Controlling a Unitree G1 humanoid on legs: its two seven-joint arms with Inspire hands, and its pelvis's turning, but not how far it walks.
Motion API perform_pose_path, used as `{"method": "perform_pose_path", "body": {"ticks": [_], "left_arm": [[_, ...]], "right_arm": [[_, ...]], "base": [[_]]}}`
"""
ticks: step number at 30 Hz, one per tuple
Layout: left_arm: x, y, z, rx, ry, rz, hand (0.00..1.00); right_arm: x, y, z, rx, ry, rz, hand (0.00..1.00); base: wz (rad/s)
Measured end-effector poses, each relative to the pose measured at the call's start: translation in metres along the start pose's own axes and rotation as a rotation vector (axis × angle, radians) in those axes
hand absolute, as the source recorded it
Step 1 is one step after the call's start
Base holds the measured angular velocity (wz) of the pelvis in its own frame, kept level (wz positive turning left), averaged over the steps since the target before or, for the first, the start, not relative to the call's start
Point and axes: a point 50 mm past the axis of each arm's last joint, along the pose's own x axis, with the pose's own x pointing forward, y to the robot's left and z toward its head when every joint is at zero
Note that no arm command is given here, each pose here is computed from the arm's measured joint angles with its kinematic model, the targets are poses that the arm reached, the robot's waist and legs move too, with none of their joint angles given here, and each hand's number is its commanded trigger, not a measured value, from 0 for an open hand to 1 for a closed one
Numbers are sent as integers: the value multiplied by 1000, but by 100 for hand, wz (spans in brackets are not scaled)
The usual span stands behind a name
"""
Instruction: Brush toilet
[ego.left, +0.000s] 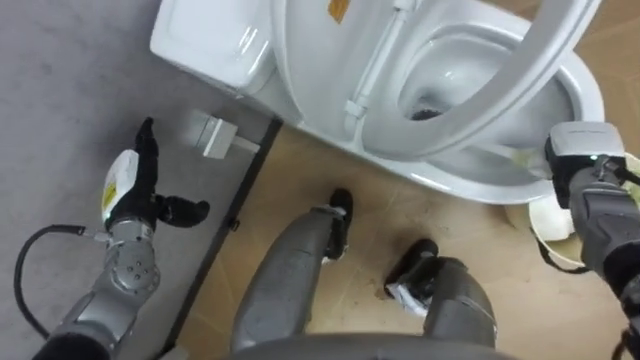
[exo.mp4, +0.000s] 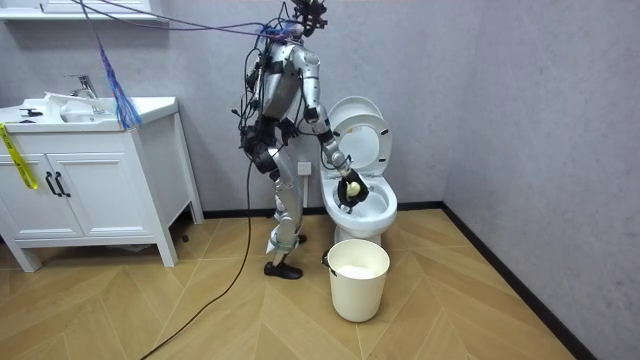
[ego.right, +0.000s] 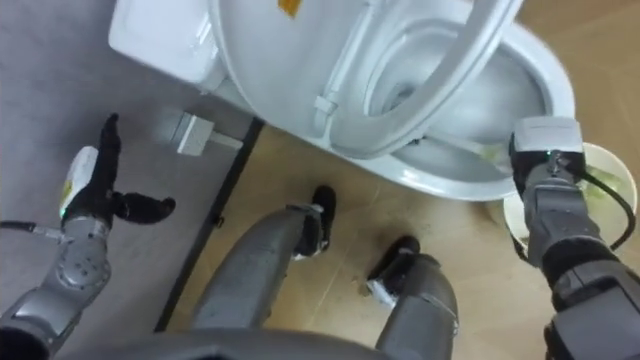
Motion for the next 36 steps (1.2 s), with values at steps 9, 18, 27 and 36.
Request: {"method": "perform_pose_path", "body": {"ticks": [9, 18, 27, 36], "left_arm": [[-71, -15, -97, -40, 431, -70, 0], [-119, -42, -128, -148, 680, -76, 0], [-117, -42, -138, -226, 808, -2, 0], [-96, -46, -128, -289, 809, 35, 0]], "right_arm": [[-75, 123, 1, 233, 85, 340, 100], [-116, 168, 16, 587, 219, 529, 100], [-124, 180, 13, 893, 429, 495, 100], [-132, 189, 36, 990, 489, 518, 100]], "base": [[5], [1], [-13], [-22]]}}
